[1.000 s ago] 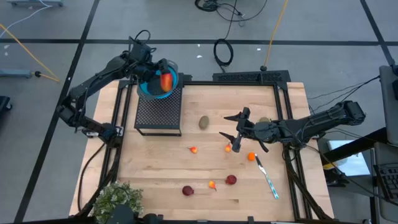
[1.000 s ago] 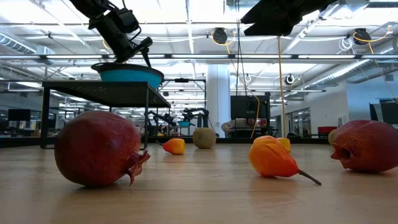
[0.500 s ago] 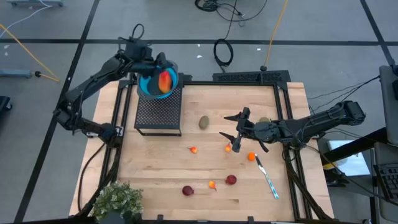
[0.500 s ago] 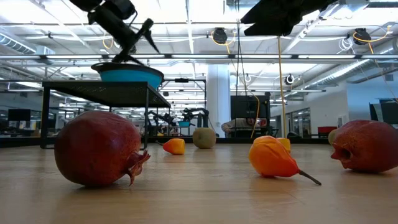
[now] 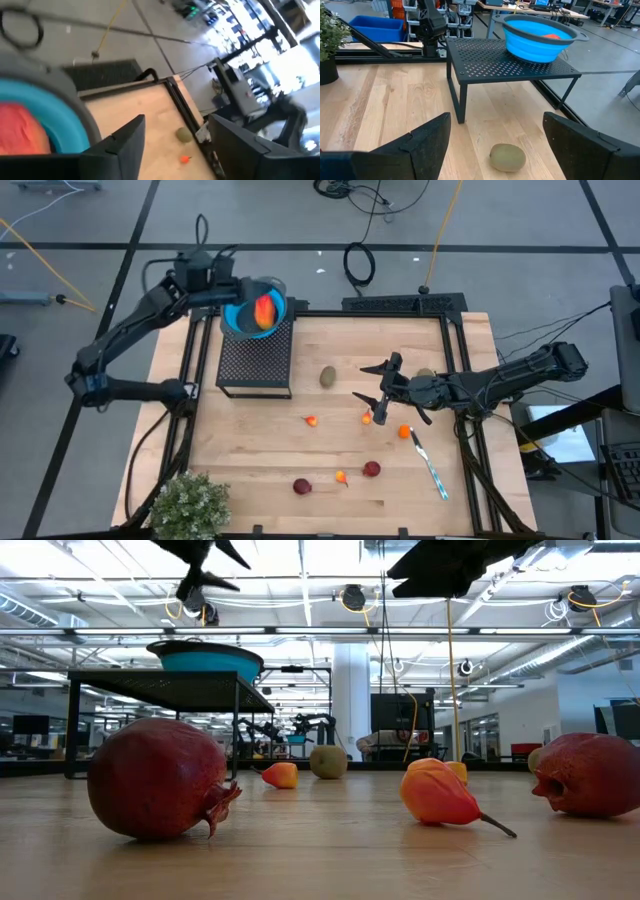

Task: Pick & Place Fruit
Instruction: Put the right kiwi into the blue strainer bowl on the shelf

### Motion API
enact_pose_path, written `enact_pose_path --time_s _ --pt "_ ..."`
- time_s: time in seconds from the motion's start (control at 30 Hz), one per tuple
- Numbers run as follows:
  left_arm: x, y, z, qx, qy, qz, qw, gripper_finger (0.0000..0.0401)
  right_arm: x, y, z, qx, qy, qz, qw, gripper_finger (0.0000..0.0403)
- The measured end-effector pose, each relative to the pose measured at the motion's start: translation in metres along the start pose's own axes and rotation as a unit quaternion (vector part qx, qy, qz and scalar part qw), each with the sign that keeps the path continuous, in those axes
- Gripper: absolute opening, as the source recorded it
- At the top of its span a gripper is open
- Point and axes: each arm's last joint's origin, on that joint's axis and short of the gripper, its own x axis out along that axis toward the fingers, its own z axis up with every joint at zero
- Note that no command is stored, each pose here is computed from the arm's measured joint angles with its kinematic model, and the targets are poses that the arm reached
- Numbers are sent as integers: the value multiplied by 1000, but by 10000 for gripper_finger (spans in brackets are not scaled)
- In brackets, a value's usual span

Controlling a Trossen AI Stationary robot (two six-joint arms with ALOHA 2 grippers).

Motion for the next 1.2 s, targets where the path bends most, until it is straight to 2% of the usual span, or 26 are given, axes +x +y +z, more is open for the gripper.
enact_pose_path --time_s 0.2,0.47,0.77,1.2 --pt "-24 -20 -9 158 -25 -13 987 141 0 0 -1 -2 5 0 1000 306" --pt "-46 -30 -17 265 -44 -6 963 62 -1 -1 -12 -4 55 -5 998 306" --pt "-57 -32 -26 302 -41 -20 952 4 -4 -5 -28 10 127 -34 991 306" --pt "-70 -10 -54 301 -68 -29 951 4 -15 -26 -46 76 231 -88 966 306"
